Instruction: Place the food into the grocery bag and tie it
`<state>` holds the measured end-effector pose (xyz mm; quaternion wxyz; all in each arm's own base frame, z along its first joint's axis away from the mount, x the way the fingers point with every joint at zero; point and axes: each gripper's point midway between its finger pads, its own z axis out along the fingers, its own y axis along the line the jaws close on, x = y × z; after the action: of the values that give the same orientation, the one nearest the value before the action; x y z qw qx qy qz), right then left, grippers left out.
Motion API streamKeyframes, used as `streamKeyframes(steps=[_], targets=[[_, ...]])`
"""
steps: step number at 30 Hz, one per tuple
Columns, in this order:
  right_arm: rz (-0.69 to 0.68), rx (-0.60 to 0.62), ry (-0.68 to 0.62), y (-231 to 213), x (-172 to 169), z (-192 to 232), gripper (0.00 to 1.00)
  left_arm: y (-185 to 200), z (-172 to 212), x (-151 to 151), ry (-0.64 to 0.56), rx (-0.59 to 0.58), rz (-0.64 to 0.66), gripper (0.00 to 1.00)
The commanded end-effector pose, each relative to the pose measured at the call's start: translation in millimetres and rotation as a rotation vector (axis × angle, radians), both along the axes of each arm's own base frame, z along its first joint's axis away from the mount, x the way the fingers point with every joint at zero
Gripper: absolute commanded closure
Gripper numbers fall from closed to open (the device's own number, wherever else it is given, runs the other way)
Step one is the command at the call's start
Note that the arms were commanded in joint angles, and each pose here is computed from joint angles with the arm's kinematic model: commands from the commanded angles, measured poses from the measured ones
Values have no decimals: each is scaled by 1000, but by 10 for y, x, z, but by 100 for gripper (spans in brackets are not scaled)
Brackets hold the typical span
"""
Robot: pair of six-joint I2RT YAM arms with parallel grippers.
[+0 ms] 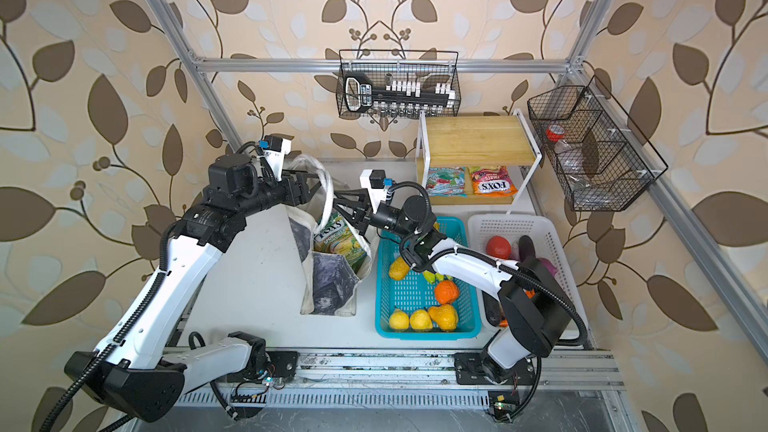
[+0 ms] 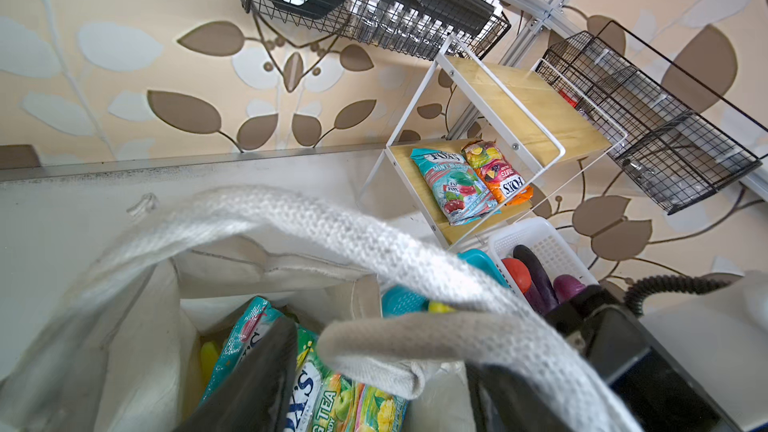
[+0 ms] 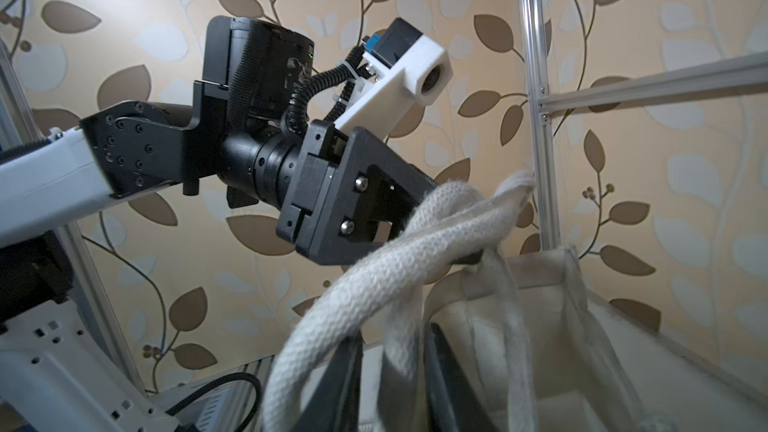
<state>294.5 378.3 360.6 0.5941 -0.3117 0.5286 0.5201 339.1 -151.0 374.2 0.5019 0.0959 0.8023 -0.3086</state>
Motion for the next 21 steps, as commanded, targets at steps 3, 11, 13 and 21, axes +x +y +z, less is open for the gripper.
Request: streamKeyframes(steps=[3, 11, 13, 21], targets=[[59, -26, -32, 29, -137, 80, 100, 31, 50, 37, -52, -12, 27, 100], [182, 13, -39, 55, -243, 264, 100, -45, -59, 93, -138, 32, -34, 53], [229, 46, -19, 28, -292, 332, 100, -107, -28, 125, -195, 2, -62, 29], [341, 115, 32, -55, -311, 416, 100, -365, 256, -112, -339, -88, -264, 100]])
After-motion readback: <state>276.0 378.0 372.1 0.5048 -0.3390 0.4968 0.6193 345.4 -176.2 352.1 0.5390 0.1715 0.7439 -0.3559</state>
